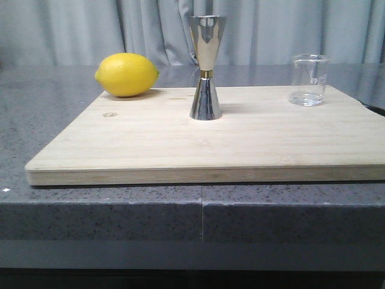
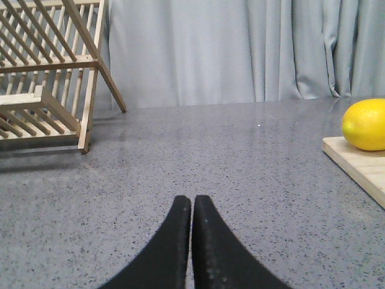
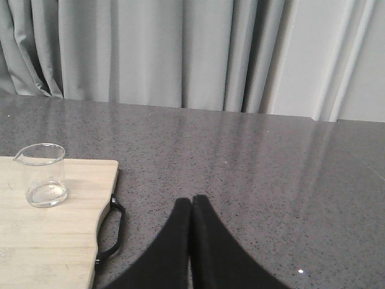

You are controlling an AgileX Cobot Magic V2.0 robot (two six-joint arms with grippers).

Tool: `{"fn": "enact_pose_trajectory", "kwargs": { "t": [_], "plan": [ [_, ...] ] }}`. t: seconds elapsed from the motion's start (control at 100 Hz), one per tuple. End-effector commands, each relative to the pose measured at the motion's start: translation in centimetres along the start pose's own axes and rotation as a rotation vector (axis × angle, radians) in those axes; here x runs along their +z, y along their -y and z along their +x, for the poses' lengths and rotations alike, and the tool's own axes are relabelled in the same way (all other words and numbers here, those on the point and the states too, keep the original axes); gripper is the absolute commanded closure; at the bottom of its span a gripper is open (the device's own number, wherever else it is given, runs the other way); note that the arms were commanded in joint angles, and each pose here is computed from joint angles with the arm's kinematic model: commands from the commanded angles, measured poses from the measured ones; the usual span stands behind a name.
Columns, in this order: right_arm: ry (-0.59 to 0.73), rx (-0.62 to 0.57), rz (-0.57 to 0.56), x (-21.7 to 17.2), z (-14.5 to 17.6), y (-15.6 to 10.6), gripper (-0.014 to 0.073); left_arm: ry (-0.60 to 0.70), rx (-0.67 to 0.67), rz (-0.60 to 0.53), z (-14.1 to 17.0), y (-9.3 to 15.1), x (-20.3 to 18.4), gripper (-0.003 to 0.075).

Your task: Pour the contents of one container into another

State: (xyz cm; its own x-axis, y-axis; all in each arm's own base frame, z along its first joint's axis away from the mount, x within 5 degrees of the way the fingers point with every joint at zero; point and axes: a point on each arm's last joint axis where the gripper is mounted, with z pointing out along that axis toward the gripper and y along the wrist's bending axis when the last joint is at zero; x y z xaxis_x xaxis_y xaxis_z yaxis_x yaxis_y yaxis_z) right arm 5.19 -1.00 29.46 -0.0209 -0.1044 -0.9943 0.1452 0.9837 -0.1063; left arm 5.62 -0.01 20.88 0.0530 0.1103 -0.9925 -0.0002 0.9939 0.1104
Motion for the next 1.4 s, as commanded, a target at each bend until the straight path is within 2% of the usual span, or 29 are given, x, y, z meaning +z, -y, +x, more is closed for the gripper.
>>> {"fn": "enact_pose_trajectory", "kwargs": {
  "t": [0.0, 0.13, 1.25, 1.39],
  "plan": [
    [0.093, -0.022, 0.003, -0.1, -1.5, 0.1, 0.0664, 0.114, 0.043, 0.015, -0.4, 0.2, -0.2, 0.0741],
    [0.093, -0.022, 0.003, -0.1, -1.5, 0.1, 0.0664, 0.168, 0.047, 0.018, -0.9, 0.2, -0.3, 0.0741],
    [0.095, -0.022, 0.003, -0.1, -1.5, 0.1, 0.0664, 0.166, 0.047, 0.018, -0.9, 0.2, -0.3, 0.0741],
    [0.092, 0.004, -0.012, 0.3, -0.4, -0.2, 0.0664, 0.166, 0.047, 0.018, -0.9, 0.2, -0.3, 0.0741]
  ]
}}
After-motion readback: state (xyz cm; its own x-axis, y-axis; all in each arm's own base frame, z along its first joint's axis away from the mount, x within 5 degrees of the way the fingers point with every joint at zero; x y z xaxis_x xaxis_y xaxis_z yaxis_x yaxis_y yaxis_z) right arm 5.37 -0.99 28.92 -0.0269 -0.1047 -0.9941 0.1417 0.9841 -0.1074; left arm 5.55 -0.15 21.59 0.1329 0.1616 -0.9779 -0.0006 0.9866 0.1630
